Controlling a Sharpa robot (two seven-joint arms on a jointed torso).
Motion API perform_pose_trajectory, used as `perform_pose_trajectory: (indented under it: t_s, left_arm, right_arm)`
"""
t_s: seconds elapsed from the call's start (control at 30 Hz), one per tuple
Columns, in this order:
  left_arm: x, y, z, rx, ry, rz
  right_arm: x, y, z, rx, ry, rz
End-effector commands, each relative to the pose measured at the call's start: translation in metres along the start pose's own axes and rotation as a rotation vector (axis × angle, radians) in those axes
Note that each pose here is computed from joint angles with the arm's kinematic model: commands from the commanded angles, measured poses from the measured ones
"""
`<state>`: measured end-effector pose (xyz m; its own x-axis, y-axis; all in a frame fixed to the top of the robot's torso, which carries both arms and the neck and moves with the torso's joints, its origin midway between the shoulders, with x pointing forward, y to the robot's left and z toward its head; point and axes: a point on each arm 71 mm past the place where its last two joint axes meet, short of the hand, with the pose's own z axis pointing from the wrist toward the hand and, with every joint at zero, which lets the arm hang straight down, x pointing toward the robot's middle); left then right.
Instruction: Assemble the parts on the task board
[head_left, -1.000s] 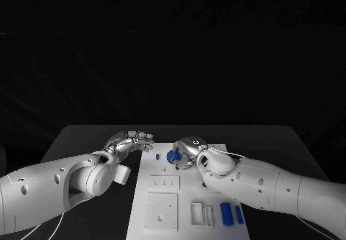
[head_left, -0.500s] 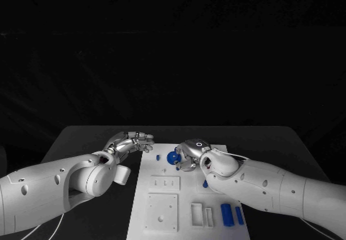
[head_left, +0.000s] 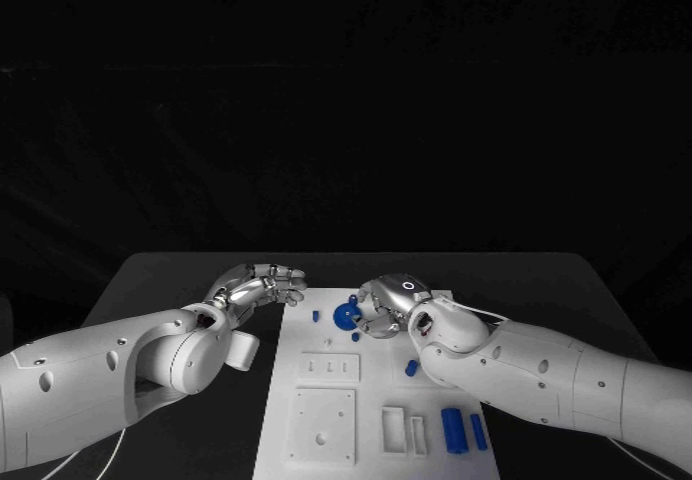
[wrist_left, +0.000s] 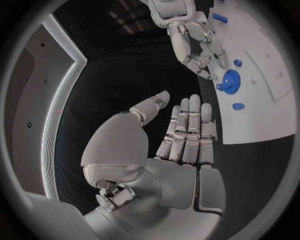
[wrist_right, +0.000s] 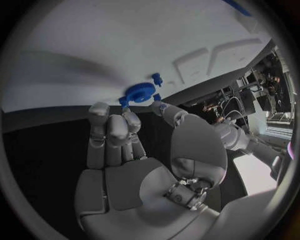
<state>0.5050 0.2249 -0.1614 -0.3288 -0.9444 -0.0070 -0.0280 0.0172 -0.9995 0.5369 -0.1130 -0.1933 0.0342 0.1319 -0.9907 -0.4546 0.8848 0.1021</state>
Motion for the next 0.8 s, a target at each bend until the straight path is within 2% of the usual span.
perform_pose_trajectory:
  t_s: [0.03,0.13,0.23,0.4,0.53,0.8]
  left_arm:
    - [-0.0010,-0.0018,-0.0003,0.010,-0.005,0.000]
    - [-0.0048,-0.0016,0.0003,0.012,-0.016,0.003]
    - [-0.0072,-0.0012,0.0027,0.013,-0.021,0.003]
    - [-0.0106,-0.0004,0.0055,0.015,-0.028,0.002]
    - [-0.0153,-0.0002,0.0065,0.020,-0.041,0.007]
    - [-0.0202,0.0004,0.0066,0.022,-0.050,0.007]
  right_arm:
    - [-0.011,-0.003,-0.002,-0.007,-0.086,0.120]
    - [-0.020,-0.012,-0.005,-0.006,-0.097,0.172]
    - [-0.027,-0.027,-0.012,0.004,-0.085,0.220]
    - [-0.038,-0.057,-0.026,-0.025,-0.021,0.272]
    - [-0.044,-0.081,-0.037,-0.021,0.004,0.284]
    - [-0.050,-0.133,-0.056,0.014,-0.006,0.300]
